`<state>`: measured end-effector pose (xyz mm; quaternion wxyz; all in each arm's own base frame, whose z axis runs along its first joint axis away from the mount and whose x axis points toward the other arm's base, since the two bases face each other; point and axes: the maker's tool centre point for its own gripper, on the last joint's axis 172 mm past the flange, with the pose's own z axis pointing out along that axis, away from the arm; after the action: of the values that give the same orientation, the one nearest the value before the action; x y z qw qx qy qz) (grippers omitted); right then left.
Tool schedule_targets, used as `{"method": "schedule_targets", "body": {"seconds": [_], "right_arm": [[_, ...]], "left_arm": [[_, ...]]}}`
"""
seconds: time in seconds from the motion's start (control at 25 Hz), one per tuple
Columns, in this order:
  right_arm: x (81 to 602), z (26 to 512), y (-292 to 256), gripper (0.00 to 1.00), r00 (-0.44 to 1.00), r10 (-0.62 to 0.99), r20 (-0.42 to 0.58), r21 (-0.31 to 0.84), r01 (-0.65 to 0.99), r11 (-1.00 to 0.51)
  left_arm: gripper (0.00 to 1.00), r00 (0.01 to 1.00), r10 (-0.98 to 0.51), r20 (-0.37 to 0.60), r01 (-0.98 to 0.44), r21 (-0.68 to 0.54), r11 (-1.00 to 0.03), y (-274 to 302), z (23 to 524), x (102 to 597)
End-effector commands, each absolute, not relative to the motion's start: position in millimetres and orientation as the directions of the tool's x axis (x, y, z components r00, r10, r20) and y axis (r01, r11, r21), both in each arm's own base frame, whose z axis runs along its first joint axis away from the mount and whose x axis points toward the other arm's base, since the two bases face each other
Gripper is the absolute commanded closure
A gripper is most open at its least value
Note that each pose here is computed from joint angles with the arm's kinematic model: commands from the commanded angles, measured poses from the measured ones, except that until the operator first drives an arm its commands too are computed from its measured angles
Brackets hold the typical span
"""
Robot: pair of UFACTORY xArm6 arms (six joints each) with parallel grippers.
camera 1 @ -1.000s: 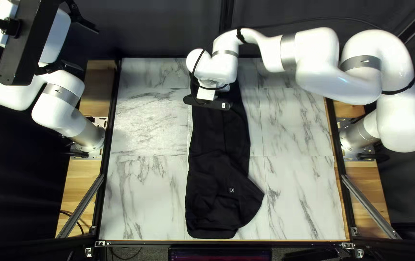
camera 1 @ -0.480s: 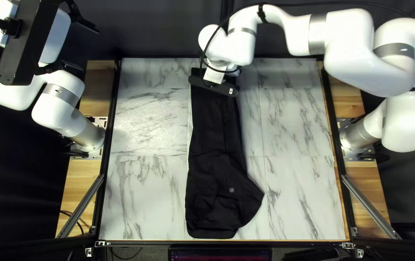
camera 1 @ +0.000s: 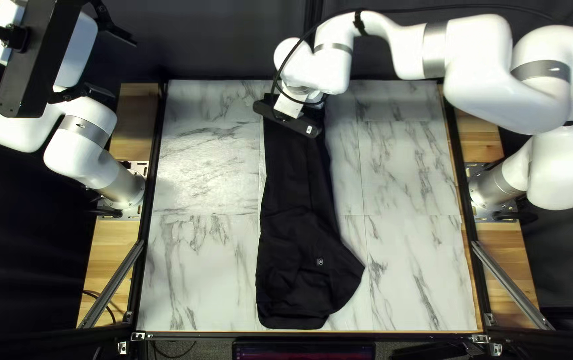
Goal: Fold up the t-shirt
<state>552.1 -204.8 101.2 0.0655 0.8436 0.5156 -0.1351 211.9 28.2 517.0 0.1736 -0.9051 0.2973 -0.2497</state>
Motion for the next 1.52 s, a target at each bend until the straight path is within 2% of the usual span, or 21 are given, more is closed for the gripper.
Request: {"method": "schedule_targets", "body": {"seconds": [0.04, 0.36, 0.4, 0.44, 0.64, 1.0, 1.52], "right_arm": [[545, 83, -192, 1.00, 0.435, 0.851, -0.295, -0.018, 0.887, -0.460], [503, 10, -171, 1.00, 0.396, 0.880, -0.260, -0.074, 0.901, -0.427], [501, 10, -168, 0.07, 0.373, 0.893, -0.251, -0.085, 0.911, -0.404], [500, 10, -167, 0.00, 0.360, 0.899, -0.250, -0.089, 0.916, -0.392], [486, 49, -168, 0.00, 0.288, 0.919, -0.269, -0.079, 0.944, -0.320], [478, 138, -178, 0.00, 0.285, 0.892, -0.351, -0.037, 0.948, -0.318], [481, 147, -188, 0.00, 0.268, 0.886, -0.379, -0.022, 0.954, -0.298]], "left_arm": [[0.00, 0.699, -0.625, 0.349, -0.451, -0.463, -0.763, 28, 517, 212], [0.00, 0.699, -0.625, 0.349, -0.451, -0.463, -0.763, 28, 517, 212], [0.00, 0.699, -0.625, 0.349, -0.451, -0.463, -0.763, 28, 517, 212], [0.00, 0.699, -0.625, 0.349, -0.451, -0.463, -0.763, 28, 517, 212], [0.00, 0.699, -0.625, 0.349, -0.451, -0.463, -0.763, 28, 517, 212], [0.00, 0.699, -0.625, 0.349, -0.451, -0.463, -0.763, 28, 517, 212], [0.00, 0.699, -0.625, 0.349, -0.451, -0.463, -0.763, 28, 517, 212]]}}
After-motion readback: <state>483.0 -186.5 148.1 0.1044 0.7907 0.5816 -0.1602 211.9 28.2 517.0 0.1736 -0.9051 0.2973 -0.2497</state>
